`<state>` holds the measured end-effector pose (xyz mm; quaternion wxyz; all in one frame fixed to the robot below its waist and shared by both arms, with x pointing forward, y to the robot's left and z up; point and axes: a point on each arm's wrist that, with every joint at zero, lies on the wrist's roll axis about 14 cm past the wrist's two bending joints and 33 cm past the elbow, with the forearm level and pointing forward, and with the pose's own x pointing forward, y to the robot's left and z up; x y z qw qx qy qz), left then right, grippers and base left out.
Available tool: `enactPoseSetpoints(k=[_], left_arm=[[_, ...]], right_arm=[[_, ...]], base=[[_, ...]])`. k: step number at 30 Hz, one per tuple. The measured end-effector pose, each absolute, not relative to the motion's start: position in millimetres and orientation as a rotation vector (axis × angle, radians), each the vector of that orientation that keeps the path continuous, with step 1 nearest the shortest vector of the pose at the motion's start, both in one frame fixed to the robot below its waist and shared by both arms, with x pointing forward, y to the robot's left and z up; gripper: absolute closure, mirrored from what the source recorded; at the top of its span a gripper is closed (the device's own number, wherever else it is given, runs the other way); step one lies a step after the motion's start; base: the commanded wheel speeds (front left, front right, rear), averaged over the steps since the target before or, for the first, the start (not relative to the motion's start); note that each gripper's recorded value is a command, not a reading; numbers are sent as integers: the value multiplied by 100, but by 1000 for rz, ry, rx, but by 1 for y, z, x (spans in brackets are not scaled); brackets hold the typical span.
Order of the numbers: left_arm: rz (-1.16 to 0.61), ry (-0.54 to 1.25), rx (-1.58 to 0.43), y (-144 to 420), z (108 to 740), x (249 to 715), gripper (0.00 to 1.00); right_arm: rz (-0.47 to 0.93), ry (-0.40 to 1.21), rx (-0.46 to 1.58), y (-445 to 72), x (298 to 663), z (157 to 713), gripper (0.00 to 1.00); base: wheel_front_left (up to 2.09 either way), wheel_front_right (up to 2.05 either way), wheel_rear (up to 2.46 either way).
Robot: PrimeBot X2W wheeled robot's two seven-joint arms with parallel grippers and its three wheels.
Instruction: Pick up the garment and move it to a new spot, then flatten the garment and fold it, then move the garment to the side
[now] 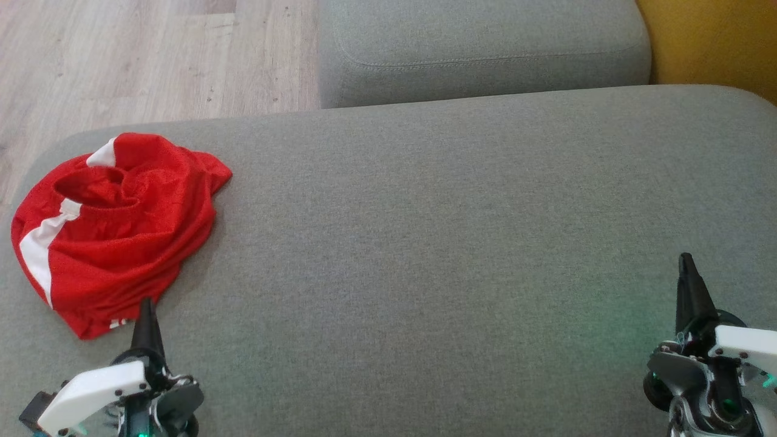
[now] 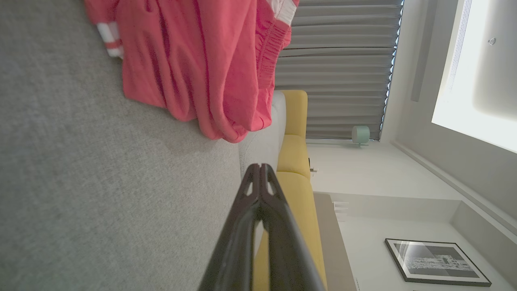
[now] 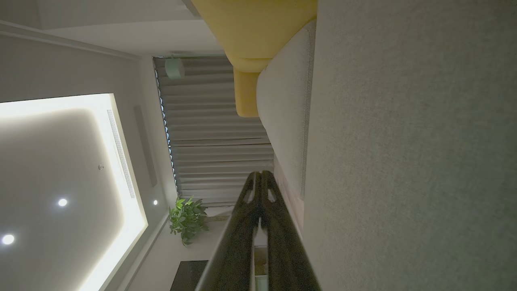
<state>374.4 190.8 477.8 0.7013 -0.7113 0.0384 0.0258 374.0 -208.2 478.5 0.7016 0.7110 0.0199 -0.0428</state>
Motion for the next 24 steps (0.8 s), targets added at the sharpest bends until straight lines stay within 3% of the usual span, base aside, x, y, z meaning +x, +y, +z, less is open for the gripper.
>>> enactPoseSetpoints(k=[8, 9, 15, 24], left_arm=[[57, 86, -1584, 191, 478, 374, 100], [60, 88, -1584, 191, 477, 374, 0], [165, 189, -1590, 189, 435, 350, 0], [161, 173, -1542, 189, 439, 350, 0]], right_arm=[[-95, 44, 1583, -208, 374, 479, 100], [-97, 46, 1584, -208, 374, 478, 0], [-210, 151, 1592, -206, 348, 434, 0], [-194, 158, 1555, -200, 349, 436, 0]], base=[[0, 0, 0], [0, 0, 0], [0, 0, 0], [0, 0, 0]])
